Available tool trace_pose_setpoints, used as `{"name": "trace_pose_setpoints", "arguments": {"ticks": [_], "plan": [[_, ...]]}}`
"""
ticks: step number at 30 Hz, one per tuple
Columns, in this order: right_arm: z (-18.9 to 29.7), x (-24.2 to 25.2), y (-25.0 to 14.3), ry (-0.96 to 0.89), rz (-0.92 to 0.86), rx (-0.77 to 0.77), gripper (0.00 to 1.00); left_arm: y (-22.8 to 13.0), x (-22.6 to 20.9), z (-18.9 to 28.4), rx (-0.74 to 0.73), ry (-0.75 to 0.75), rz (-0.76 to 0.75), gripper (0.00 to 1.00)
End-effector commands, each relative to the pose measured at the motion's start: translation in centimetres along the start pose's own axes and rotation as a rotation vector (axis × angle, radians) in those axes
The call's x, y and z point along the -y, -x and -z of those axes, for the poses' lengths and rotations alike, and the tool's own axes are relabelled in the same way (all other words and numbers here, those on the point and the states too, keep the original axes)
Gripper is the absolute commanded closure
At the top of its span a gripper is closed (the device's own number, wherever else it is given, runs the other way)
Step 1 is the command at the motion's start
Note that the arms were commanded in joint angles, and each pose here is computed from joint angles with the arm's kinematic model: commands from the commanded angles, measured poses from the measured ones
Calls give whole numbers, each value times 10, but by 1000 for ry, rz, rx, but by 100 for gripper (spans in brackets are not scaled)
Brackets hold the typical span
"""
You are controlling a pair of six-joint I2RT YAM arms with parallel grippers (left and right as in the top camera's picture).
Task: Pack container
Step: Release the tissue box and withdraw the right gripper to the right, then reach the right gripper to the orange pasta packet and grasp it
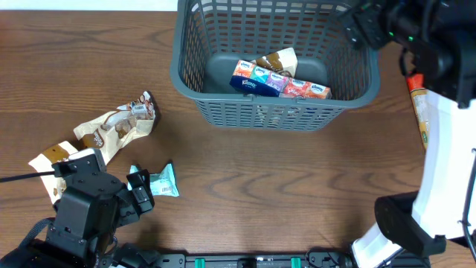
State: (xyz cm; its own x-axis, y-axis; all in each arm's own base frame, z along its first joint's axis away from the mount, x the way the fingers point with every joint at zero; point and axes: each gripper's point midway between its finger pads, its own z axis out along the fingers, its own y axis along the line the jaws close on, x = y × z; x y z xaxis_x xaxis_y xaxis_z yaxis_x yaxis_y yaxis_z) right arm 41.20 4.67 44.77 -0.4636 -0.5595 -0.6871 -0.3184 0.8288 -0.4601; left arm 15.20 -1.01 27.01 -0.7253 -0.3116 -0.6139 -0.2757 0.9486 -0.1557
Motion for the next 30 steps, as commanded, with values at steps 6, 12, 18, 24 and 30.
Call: {"name": "trace_pose_setpoints", "arguments": {"ticks": [6, 12, 18, 24, 30], "plan": [[16, 123, -75, -499, -378, -204, 1, 2, -3, 1, 7, 14, -13, 1], [28, 181, -132, -581, -678, -198, 1, 2, -3, 1, 7, 15, -13, 1], [23, 197, -179, -535, -856, -241, 1, 2, -2, 1, 7, 14, -13, 1], [-10, 182, -235, -411, -891, -411, 1, 2, -3, 1, 7, 14, -13, 1], [-54, 166, -305, -392, -1003, -588, 1, 2, -3, 1, 7, 14, -13, 1]]}}
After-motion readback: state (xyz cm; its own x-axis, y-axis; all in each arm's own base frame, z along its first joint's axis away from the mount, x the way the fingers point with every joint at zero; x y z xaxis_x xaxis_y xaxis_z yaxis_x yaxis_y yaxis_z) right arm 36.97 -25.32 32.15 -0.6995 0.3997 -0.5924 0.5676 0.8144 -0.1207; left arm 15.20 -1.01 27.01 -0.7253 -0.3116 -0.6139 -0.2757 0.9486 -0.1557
